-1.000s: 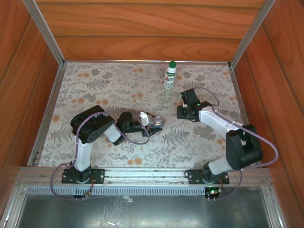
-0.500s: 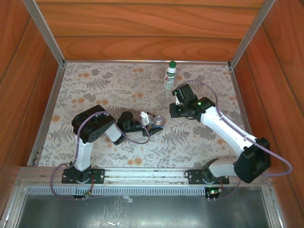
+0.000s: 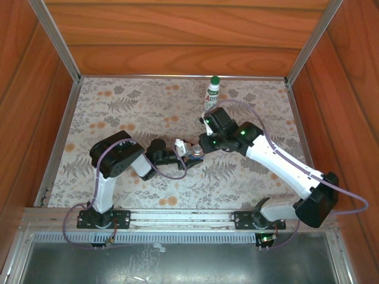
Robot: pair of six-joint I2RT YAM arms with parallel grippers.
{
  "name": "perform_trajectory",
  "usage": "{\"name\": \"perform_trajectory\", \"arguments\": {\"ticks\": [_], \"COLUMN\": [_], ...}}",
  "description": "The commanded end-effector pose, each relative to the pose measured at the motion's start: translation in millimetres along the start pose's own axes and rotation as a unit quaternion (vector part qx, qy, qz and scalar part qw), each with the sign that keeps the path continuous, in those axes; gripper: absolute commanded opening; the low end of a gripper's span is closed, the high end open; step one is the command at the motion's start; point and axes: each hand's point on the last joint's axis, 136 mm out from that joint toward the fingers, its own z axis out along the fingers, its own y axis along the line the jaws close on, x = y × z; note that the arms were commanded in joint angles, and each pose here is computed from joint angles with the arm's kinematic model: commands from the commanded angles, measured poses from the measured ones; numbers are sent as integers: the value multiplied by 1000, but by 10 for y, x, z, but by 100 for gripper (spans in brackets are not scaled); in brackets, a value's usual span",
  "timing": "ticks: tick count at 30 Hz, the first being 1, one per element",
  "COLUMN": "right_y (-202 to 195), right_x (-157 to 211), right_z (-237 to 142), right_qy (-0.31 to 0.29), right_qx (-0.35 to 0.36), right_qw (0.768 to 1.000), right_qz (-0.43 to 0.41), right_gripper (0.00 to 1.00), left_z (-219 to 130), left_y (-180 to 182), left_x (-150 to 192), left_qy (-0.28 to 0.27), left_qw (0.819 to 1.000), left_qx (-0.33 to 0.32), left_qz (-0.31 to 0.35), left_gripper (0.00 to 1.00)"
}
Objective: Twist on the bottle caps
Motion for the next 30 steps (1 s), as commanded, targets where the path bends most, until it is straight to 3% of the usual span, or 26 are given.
{"name": "perform_trajectory", "arguments": {"ticks": [1, 30], "right_y": [78, 132], "right_x": [-17, 84], "right_z": [38, 222], "right_qy": [11, 60], "right_qx": [-1, 22], "right_qw": [1000, 997], "right_qz": [-12, -45], "right_gripper": [37, 36], "left_z": [22, 6], "left_y": [-33, -43], "left_x": [49, 29], "left_qy": [2, 1], "left_qw": [1000, 1000], "left_qx": [12, 13], "left_qz": [-7, -3], "left_gripper": [65, 65]}}
